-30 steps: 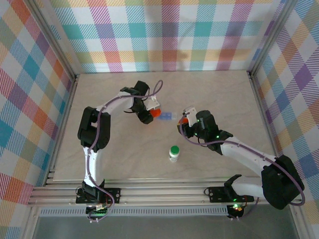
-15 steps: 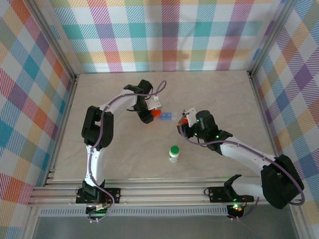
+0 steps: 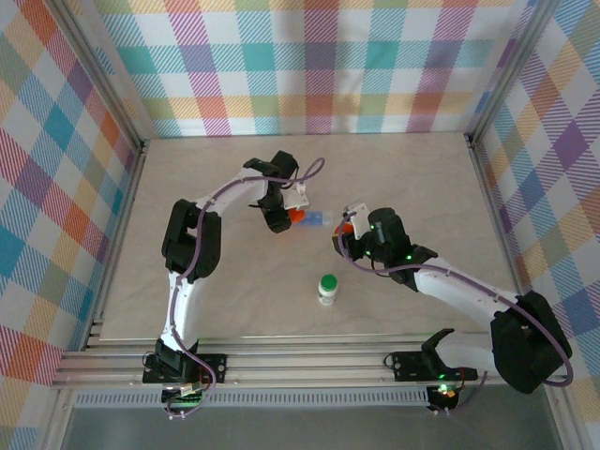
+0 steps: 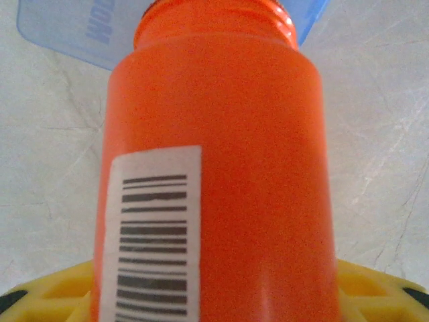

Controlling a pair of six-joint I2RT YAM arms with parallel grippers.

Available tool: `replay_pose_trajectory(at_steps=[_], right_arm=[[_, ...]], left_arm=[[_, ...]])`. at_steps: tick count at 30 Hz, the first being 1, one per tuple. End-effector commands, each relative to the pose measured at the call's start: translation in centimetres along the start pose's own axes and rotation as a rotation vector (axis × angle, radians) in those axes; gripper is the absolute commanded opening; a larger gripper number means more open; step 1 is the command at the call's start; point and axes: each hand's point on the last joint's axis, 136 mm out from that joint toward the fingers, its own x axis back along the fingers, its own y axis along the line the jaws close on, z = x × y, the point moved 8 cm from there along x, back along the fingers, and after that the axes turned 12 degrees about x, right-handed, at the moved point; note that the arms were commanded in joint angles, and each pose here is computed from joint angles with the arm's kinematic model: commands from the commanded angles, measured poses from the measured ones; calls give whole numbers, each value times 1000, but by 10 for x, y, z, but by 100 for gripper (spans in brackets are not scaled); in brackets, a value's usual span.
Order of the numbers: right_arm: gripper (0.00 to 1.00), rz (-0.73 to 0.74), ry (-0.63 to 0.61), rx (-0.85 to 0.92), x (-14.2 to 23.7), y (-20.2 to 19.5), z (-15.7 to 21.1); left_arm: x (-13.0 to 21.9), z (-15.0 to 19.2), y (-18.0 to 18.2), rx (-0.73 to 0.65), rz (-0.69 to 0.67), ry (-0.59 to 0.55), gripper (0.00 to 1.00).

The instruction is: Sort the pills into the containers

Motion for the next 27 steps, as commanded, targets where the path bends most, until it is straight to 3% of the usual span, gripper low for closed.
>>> replay_pose_trajectory(at_steps=[1, 27], right_arm=[[8, -16, -35, -16, 3, 0, -11], [8, -38, -38, -22, 4, 1, -13]], left_arm=[[8, -2, -1, -52, -22, 25, 0], [18, -3, 0, -246, -127, 103, 0]])
